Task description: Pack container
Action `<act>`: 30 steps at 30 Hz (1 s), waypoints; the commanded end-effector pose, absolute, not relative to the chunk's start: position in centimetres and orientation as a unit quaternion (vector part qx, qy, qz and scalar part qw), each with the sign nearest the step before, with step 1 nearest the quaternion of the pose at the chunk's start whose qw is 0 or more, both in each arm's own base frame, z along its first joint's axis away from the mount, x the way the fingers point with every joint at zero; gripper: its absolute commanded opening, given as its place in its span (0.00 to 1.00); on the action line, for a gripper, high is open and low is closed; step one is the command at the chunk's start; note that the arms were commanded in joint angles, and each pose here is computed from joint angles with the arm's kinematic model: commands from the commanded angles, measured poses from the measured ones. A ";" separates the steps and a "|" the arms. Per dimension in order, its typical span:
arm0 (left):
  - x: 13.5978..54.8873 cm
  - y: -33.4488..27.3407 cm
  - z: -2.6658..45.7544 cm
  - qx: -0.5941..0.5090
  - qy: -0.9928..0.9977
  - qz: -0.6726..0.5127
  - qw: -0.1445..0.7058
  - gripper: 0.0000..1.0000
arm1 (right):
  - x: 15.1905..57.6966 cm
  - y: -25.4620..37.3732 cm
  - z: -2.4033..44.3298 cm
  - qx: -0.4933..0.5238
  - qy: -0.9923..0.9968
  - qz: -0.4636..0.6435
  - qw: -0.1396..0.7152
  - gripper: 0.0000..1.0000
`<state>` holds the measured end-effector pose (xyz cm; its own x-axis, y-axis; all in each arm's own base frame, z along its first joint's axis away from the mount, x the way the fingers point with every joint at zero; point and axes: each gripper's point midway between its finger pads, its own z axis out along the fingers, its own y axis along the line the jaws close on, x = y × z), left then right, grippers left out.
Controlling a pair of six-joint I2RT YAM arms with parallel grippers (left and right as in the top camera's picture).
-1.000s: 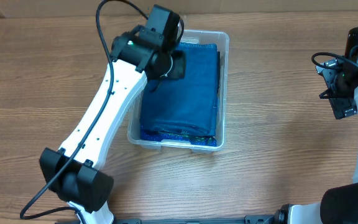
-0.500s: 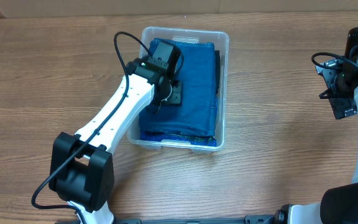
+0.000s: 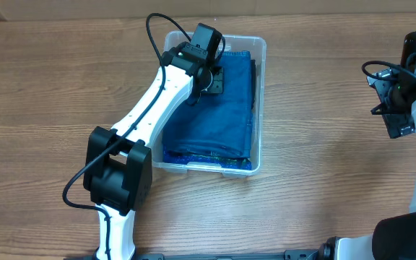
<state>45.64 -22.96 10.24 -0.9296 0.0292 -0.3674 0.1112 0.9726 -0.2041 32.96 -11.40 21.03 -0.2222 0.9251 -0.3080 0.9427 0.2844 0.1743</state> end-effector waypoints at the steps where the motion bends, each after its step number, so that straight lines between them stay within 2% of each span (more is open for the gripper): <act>1: 45.9 -23.0 12.4 0.061 0.970 -0.112 0.205 0.26 | 33.0 -11.5 21.2 0.600 0.778 -0.024 0.182 1.00; 2: 46.0 -22.9 15.4 0.068 0.962 -0.120 0.236 0.34 | 33.0 -11.5 21.2 0.600 0.778 -0.024 0.181 1.00; 5: 44.6 -20.8 27.0 0.081 0.923 -0.121 0.357 1.00 | 33.0 -11.5 21.2 0.600 0.779 -0.024 0.181 1.00; 8: 42.1 -19.0 32.3 0.077 0.904 -0.126 0.401 1.00 | 33.0 -11.5 21.2 0.600 0.778 -0.024 0.181 1.00; 10: 39.7 -17.9 33.4 0.089 0.907 -0.118 0.394 1.00 | 33.0 -11.5 21.2 0.600 0.779 -0.024 0.181 1.00; 15: 30.7 -13.7 37.3 0.069 0.914 -0.124 0.379 1.00 | 33.0 -11.5 21.2 0.600 0.778 -0.024 0.181 1.00; 17: 25.6 -11.4 40.6 0.038 0.897 -0.153 0.413 1.00 | 33.0 -11.5 21.2 0.600 0.779 -0.024 0.181 1.00; 20: 20.0 -8.6 42.9 0.032 0.869 -0.171 0.462 1.00 | 33.0 -11.5 21.2 0.600 0.779 -0.024 0.181 1.00; 22: 15.7 -6.6 43.1 0.009 0.845 -0.200 0.497 1.00 | 33.0 -11.5 21.2 0.600 0.778 -0.024 0.181 1.00; 24: 13.2 -5.4 41.6 0.005 0.822 -0.217 0.527 1.00 | 33.0 -11.5 21.2 0.600 0.778 -0.024 0.181 1.00; 28: 12.6 -5.3 38.0 -0.027 0.797 -0.258 0.546 1.00 | 33.0 -11.5 21.2 0.600 0.778 -0.024 0.181 1.00; 30: 13.4 -5.8 34.9 -0.065 0.814 -0.273 0.509 1.00 | 33.0 -11.5 21.2 0.600 0.779 -0.024 0.181 1.00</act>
<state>12.57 -5.38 38.20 -0.3929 -0.2967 -0.8704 0.2555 0.8740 -0.4133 32.98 -11.39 21.01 -0.2221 0.9251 -0.3078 0.9426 0.2845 0.1748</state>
